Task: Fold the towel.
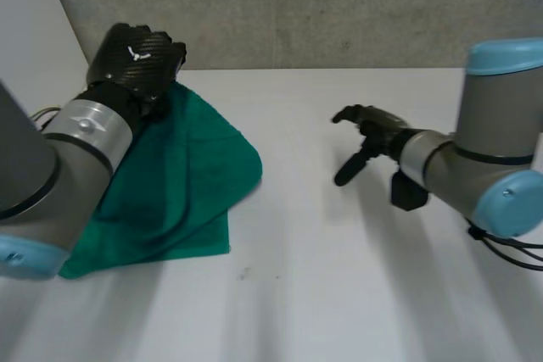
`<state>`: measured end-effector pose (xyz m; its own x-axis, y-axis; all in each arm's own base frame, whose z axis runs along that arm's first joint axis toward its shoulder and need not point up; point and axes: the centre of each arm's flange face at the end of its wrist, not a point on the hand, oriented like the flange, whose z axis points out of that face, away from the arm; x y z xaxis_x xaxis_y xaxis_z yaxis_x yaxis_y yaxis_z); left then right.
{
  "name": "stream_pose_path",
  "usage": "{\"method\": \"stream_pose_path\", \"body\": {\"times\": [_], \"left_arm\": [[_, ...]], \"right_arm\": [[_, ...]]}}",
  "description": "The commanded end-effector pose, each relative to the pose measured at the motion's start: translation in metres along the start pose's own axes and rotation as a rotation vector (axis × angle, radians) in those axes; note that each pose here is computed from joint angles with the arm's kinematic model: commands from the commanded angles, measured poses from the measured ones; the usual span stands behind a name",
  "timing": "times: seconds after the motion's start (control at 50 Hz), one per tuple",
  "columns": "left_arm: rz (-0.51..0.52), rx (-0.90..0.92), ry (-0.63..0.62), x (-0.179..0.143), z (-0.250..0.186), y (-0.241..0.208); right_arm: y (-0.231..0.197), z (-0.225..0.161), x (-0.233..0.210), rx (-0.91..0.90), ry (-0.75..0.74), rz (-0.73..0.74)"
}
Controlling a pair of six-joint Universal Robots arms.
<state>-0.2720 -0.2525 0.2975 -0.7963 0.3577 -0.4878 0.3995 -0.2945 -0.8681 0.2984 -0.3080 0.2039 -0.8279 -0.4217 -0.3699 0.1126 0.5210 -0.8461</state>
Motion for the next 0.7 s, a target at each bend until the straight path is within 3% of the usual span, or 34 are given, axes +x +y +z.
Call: {"method": "stream_pose_path", "body": {"times": [0.02, 0.18, 0.28, 0.36, 0.44, 0.46, 0.54, 0.6, 0.62, 0.7], "left_arm": [[0.002, 0.052, -0.021, -0.008, -0.024, -0.02], [-0.002, 0.079, -0.028, -0.011, -0.03, -0.029], [-0.003, 0.087, -0.027, -0.009, -0.03, -0.031], [-0.005, 0.069, -0.038, -0.011, -0.03, -0.029], [-0.019, 0.014, -0.048, -0.008, -0.033, -0.019], [-0.03, -0.002, -0.044, -0.007, -0.035, -0.016], [-0.157, -0.094, 0.027, 0.011, -0.053, -0.004], [-0.267, -0.128, 0.086, 0.025, -0.066, -0.006], [-0.349, -0.155, 0.124, 0.035, -0.074, -0.008], [-0.519, -0.235, 0.211, 0.054, -0.098, -0.012]], "right_arm": [[0.024, 0.025, -0.036, -0.062, -0.151, 0.145], [0.077, 0.046, -0.088, -0.171, -0.296, 0.215], [0.086, 0.047, -0.102, -0.173, -0.32, 0.198], [0.061, 0.044, -0.097, -0.067, -0.255, 0.18], [-0.014, 0.019, -0.094, 0.179, -0.172, 0.064], [-0.043, 0.008, -0.086, 0.257, -0.139, -0.027], [-0.091, -0.012, -0.074, 0.392, -0.086, -0.253], [-0.103, -0.021, -0.08, 0.437, -0.093, -0.312], [-0.115, -0.033, -0.088, 0.476, -0.107, -0.368], [-0.112, -0.042, -0.096, 0.448, -0.152, -0.436]]}}
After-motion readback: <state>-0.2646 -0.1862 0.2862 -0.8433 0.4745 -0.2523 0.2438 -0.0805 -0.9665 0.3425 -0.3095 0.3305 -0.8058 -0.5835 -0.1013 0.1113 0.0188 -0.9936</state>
